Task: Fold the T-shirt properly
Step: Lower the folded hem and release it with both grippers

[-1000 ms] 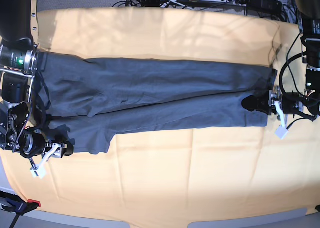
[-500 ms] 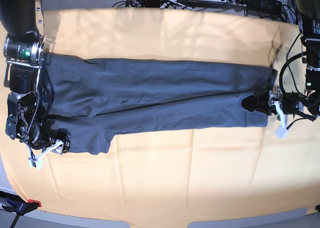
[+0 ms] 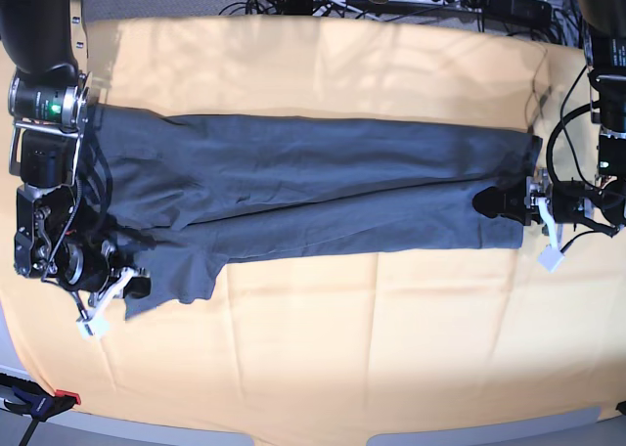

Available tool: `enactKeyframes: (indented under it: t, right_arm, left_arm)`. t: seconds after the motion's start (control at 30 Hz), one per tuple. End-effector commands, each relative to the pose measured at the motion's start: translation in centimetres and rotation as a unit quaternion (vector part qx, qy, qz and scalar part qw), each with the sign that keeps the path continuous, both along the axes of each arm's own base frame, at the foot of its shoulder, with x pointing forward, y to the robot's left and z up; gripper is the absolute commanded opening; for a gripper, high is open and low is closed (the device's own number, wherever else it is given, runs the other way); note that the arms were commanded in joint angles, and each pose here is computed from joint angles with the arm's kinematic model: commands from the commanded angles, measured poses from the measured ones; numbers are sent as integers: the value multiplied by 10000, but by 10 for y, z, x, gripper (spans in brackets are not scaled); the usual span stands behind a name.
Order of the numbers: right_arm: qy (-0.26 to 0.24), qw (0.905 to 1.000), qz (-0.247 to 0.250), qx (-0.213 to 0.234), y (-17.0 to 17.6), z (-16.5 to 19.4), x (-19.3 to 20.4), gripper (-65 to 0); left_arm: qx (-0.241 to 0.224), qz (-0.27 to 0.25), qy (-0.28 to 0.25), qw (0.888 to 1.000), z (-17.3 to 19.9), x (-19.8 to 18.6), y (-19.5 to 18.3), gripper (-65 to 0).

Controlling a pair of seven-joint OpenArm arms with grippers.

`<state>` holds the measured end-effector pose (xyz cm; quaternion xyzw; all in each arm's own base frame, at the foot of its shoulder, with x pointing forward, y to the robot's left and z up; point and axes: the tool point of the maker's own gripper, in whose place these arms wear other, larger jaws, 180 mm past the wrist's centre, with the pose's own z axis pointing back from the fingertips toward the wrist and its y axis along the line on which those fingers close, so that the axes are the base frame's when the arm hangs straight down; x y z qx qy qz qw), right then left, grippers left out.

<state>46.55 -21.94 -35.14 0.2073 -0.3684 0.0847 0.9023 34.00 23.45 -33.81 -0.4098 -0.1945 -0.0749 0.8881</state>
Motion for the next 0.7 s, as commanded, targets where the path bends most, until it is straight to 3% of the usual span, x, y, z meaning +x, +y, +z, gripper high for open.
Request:
enactKeyframes:
  t: [0.0,0.2,0.4,0.53,0.67]
  right_arm:
    - [-361,9993,-29,124,-4,31,17,-650]
    - [254,9940,315,1014,21,36,-4,-650]
    - [529,9781,969,1763,41,53,-40,-650]
    - [364,9691,1572,1864,50,72,-71,-650]
    - [266,9724,1865,1378,49,69,-100,-650]
  left_arm:
    - [115,3,-147,9998,12,6,9,-277]
    - [118,-11,-162,9998,12,6,9,-277]
    - [119,-10,-162,9998,12,6,9,-277]
    - [119,-10,-162,9998,12,6,9,-277]
    - [119,-9,-161,9998,12,6,9,-277]
